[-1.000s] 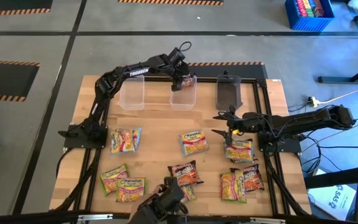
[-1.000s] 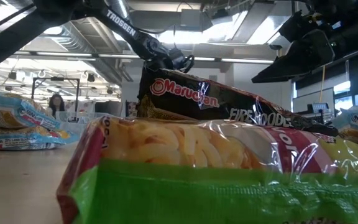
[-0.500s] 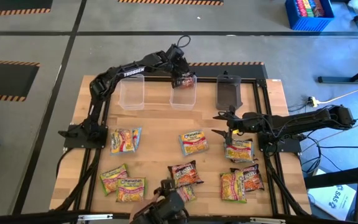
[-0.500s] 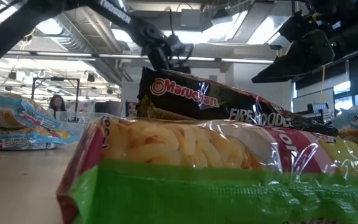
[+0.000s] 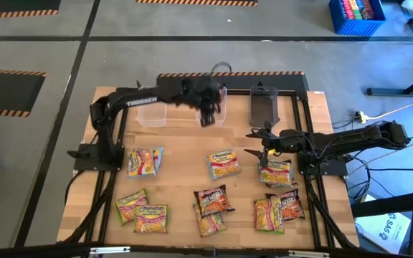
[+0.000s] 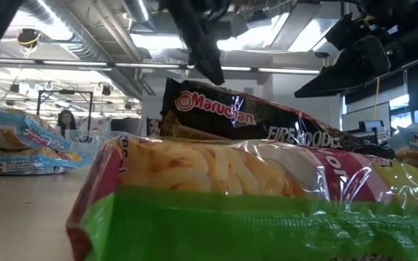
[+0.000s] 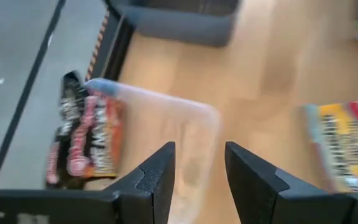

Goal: Sort Maruchan noodles
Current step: Put the black noodle pack into the right transparent bin

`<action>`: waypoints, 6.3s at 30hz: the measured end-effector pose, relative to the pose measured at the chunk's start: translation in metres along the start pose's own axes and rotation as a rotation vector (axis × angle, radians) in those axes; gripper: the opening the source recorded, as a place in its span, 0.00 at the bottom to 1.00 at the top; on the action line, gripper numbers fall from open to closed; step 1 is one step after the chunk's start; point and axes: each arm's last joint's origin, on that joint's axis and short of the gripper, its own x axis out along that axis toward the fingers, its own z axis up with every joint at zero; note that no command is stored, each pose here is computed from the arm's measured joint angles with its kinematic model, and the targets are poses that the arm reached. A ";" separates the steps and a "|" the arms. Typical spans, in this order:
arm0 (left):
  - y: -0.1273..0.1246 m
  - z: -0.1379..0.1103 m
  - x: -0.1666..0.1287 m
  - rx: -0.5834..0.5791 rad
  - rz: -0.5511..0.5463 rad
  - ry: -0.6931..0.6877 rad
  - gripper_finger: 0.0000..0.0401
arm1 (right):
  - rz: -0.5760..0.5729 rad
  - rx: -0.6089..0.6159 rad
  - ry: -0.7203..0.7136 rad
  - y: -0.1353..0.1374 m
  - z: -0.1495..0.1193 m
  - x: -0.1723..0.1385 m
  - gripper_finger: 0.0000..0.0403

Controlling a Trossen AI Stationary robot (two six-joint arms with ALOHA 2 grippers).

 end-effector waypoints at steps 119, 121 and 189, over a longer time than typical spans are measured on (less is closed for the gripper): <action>-0.340 -0.209 0.009 -0.058 -0.244 -0.290 0.33 | 0.435 0.887 0.291 0.137 -0.026 0.096 0.79; -0.339 -0.209 0.010 -0.061 -0.238 -0.292 0.33 | 0.424 0.888 0.282 0.136 -0.026 0.096 0.79; -0.326 -0.196 0.012 -0.095 -0.241 -0.279 0.33 | 0.494 0.903 0.402 0.124 -0.028 0.103 0.65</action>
